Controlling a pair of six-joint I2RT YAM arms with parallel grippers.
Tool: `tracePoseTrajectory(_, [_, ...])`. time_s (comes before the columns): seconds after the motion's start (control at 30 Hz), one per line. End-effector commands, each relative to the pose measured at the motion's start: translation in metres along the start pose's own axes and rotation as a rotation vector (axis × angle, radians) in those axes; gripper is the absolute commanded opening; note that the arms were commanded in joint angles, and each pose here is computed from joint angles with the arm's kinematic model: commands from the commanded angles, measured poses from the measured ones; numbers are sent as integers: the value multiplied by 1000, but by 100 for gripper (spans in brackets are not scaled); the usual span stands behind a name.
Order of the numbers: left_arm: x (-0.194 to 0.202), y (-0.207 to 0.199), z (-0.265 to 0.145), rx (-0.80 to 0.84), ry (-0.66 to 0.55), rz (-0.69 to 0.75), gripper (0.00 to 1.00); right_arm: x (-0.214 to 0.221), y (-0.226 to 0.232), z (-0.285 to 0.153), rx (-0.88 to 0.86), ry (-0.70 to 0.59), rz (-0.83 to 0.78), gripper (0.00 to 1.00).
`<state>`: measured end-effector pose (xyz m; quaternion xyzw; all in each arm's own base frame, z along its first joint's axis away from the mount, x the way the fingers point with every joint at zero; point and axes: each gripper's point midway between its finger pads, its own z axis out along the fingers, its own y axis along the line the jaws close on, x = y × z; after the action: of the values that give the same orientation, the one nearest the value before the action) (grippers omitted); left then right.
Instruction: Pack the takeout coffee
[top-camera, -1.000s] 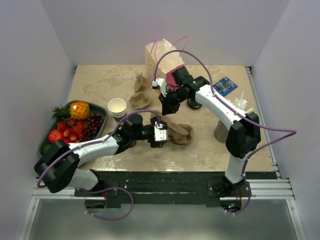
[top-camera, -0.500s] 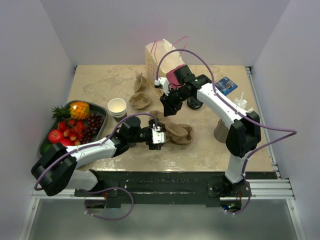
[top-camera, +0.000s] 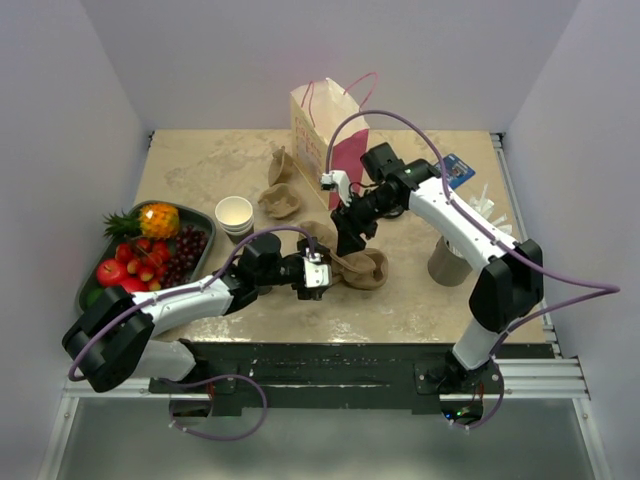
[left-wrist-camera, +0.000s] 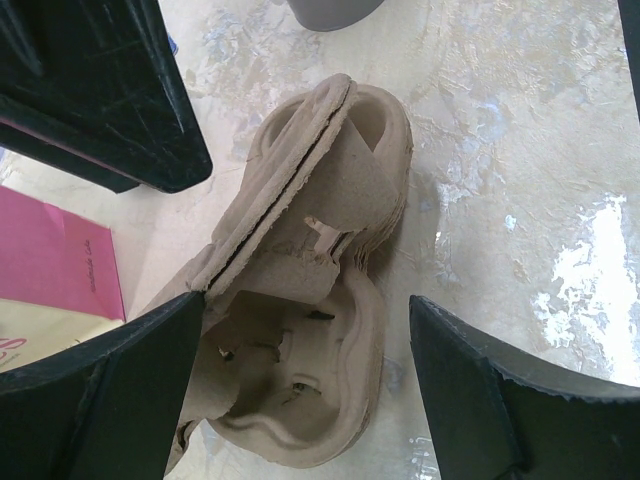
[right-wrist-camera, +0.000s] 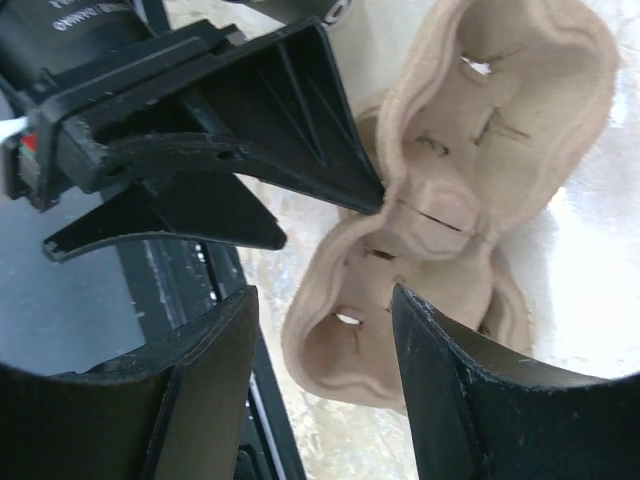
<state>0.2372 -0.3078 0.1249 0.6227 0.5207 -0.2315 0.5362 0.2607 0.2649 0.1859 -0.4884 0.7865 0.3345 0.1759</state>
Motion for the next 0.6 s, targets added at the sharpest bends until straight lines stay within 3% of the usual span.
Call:
tracePoseTrajectory(0.0, [20, -16, -2, 40, 62, -51, 88, 2, 16, 3, -88, -9, 66, 59])
tracePoseTrajectory(0.57, [19, -13, 0, 28, 64, -53, 88, 8, 4, 26, -114, 33, 159, 36])
